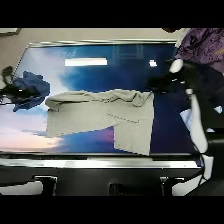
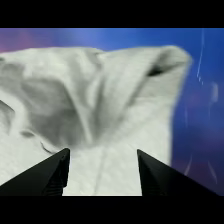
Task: Fold the clothes and pants, and hang the long-sleeved shirts on hangers.
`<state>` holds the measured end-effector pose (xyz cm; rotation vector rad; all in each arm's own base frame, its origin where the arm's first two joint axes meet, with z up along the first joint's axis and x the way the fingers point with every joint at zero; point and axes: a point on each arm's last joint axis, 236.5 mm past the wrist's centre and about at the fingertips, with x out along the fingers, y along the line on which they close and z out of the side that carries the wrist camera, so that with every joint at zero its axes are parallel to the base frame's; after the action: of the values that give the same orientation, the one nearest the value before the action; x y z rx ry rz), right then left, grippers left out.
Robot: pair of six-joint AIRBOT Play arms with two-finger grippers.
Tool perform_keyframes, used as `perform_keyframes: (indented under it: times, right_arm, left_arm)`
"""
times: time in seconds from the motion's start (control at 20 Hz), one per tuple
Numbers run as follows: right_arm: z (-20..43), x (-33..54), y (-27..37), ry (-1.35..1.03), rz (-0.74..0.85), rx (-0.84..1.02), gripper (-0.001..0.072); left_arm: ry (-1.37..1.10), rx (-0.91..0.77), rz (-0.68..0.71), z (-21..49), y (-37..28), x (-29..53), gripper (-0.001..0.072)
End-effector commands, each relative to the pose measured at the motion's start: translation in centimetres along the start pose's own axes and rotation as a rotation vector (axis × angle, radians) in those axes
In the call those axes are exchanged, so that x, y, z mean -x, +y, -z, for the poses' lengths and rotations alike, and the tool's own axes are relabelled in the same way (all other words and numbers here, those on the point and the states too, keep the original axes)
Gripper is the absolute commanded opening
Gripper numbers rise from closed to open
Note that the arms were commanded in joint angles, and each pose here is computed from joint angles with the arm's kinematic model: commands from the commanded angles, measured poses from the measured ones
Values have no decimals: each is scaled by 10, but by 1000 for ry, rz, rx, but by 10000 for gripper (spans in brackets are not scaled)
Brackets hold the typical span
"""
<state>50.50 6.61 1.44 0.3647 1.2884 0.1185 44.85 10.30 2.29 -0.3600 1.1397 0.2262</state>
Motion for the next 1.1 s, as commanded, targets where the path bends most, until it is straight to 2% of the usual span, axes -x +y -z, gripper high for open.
perform_keyframes:
  times: [0.0, 0.1, 0.2, 0.5, 0.75, 0.95, 1.0, 1.05]
  right_arm:
    - [13, 51, -48, 5, -161, -37, 490]
    - [40, 44, -62, 72, -335, -150, 490]
    - [74, 23, -73, 159, -393, -212, 490]
    - [132, -39, -69, 245, -392, -201, 489]
    - [153, -61, -55, 296, -458, -190, 482]
    - [154, -73, -52, 298, -448, -179, 479]
    - [157, -76, -49, 311, -449, -173, 443]
    - [161, -80, -45, 326, -452, -164, 374]
  left_arm:
    - [-9, 62, -39, 12, 40, 49, 620]
    - [-3, 113, -51, 29, 55, 55, 619]
    - [33, 135, -58, 51, 62, 51, 619]
    - [107, 169, -62, 78, 63, 37, 617]
    - [107, 168, -61, 78, 63, 37, 615]
    - [107, 167, -62, 78, 63, 37, 615]
    - [107, 167, -62, 78, 63, 37, 615]
    - [107, 167, -61, 78, 62, 37, 614]
